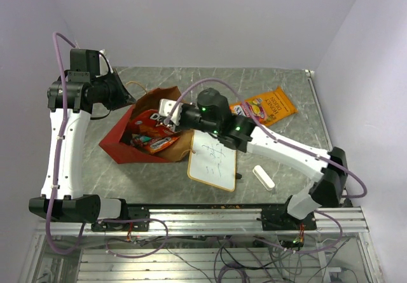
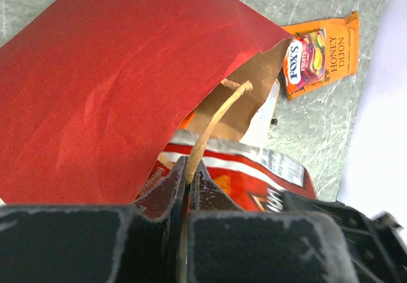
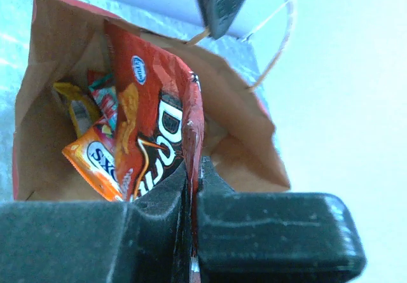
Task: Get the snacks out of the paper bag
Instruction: Take out the snack from the paper bag, then place the snack at the center of the board.
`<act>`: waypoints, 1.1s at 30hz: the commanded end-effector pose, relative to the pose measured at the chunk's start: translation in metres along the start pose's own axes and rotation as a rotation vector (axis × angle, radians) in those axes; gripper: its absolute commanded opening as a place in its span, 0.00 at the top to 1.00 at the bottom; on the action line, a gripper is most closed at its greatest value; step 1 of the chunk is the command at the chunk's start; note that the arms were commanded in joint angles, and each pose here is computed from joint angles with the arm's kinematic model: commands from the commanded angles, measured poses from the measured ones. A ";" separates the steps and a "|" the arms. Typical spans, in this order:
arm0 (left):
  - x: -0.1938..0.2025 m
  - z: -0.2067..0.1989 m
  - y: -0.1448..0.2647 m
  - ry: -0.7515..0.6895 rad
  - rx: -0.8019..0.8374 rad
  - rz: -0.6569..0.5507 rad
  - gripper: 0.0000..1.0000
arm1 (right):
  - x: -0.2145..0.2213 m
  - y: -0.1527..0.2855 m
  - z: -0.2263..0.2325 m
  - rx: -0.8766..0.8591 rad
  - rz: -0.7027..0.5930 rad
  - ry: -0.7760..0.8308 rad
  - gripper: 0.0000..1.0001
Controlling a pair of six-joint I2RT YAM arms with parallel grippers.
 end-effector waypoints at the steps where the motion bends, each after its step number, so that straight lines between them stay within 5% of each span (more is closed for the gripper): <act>1: -0.012 -0.004 0.005 0.014 -0.004 -0.055 0.93 | -0.048 0.044 -0.022 0.094 -0.100 0.028 1.00; 19: -0.014 0.004 0.010 0.039 -0.058 -0.078 0.93 | -0.043 0.180 -0.100 0.573 0.063 0.103 1.00; 25: -0.012 -0.001 0.009 0.033 -0.023 -0.062 0.93 | 0.021 0.223 -0.155 0.771 0.222 0.012 1.00; 33: -0.004 -0.005 0.002 0.024 0.020 -0.012 0.93 | 0.152 0.300 -0.211 1.048 0.634 -0.111 1.00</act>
Point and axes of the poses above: each gripper's point midway between its finger pads, its own y axis back along the fingers, its own z axis along the line the jaws close on, x = y × z, the point moved 2 cm from there along y, back along the fingers, and after that the axes turned 12 degrees about -y, right-handed, at the moved point
